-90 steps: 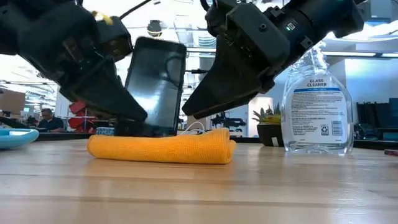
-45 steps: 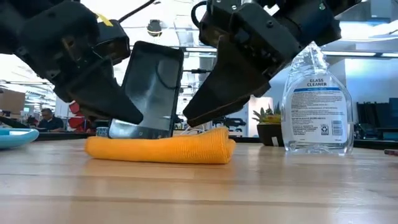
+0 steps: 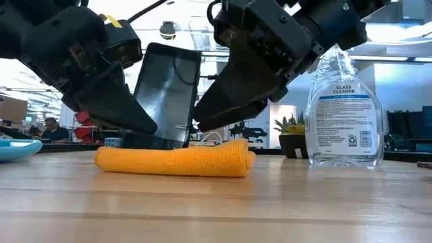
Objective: Apply microfiber cloth
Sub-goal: Wipe the black cellphone using microfiber cloth
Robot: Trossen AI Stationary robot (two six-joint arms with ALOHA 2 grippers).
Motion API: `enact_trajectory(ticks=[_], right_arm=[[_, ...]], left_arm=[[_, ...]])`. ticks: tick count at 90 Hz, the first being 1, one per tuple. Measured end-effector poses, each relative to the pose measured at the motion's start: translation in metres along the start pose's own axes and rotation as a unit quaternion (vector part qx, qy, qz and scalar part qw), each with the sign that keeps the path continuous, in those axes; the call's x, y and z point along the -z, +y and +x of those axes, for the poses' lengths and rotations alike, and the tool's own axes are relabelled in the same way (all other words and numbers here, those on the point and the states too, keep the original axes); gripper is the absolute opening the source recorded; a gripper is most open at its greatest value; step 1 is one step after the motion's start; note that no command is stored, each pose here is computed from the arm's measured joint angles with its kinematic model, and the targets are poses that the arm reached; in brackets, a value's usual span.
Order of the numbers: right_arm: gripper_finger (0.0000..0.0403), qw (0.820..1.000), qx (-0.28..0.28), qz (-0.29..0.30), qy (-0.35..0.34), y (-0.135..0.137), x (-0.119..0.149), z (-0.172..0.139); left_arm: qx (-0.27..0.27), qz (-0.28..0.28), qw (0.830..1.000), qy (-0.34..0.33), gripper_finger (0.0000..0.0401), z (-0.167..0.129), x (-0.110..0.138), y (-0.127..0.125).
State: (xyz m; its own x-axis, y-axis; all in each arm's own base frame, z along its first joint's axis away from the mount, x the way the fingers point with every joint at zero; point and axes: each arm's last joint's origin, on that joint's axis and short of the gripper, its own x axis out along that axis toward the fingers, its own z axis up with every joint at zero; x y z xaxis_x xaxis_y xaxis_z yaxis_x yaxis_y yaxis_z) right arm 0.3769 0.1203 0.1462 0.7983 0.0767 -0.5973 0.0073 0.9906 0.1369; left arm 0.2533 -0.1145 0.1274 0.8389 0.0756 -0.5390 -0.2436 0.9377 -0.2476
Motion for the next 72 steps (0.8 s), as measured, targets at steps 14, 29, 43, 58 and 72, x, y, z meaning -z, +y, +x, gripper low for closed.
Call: enact_trajectory(ticks=[14,29,43,58,72], right_arm=[[0.0282,1.0,-0.006,0.019,-0.023,0.0,-0.005,0.0],[0.0282,0.999,-0.008,0.019,-0.026,0.001,-0.006,0.0],[0.0282,0.999,-0.01,0.027,-0.025,0.002,-0.005,0.0],[0.0282,1.0,-0.009,0.025,0.0,0.008,0.002,-0.002],[0.0282,0.999,0.011,0.025,0.02,0.011,0.009,-0.003]], left_arm=[[-0.015,0.012,1.0,-0.009,0.0009,0.0,0.0,0.001],[-0.018,0.029,0.999,-0.017,0.0007,0.0,-0.003,-0.003],[-0.022,0.057,0.997,-0.038,0.0006,-0.001,-0.011,-0.013],[-0.025,0.081,0.995,-0.046,0.0006,-0.001,-0.016,-0.016],[-0.028,0.083,0.995,-0.04,0.0006,-0.001,-0.015,-0.015]])
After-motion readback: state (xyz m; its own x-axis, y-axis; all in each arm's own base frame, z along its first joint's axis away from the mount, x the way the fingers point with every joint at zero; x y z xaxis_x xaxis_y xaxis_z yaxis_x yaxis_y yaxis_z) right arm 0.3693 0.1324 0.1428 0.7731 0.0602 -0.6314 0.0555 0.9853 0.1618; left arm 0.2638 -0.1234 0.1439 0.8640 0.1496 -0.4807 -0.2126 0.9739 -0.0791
